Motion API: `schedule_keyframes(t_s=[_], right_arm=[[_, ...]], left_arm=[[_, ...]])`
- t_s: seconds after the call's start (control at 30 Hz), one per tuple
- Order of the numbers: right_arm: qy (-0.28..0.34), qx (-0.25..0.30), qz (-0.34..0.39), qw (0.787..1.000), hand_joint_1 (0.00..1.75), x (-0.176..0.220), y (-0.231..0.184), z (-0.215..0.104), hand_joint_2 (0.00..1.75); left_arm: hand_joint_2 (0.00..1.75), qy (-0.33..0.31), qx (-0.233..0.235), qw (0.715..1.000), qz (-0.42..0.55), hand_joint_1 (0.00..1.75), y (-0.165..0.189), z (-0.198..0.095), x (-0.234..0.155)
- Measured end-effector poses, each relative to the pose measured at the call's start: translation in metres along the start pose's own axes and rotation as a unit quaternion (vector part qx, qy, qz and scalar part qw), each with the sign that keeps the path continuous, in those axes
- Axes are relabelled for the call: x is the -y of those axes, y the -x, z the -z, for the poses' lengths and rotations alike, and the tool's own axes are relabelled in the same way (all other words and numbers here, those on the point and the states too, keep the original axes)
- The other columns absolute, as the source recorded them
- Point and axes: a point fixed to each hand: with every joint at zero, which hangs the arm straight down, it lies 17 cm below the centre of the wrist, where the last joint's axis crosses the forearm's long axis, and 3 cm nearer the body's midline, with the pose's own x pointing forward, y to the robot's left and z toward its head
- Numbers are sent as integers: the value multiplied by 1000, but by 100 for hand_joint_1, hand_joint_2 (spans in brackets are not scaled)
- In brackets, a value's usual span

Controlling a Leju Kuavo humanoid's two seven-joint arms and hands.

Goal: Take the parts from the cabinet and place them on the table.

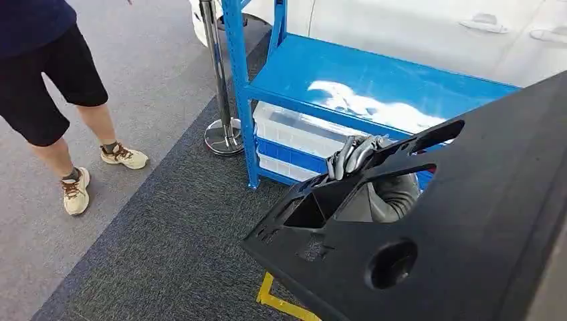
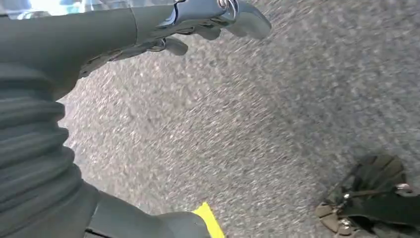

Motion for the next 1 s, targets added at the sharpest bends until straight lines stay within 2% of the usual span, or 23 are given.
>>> schedule_keyframes(t_s=[0.33,0.5,1.0], right_arm=[[-8,-14,6,1000,175,-13,11,-2,175],[-10,-12,9,1000,175,-15,10,0,175],[-14,-10,8,1000,175,-17,8,1,175]], left_arm=[[175,0,13,1000,-14,0,-25,7,15],[175,6,10,1000,-21,0,-21,2,25],[175,7,14,1000,-24,0,-24,4,23]])
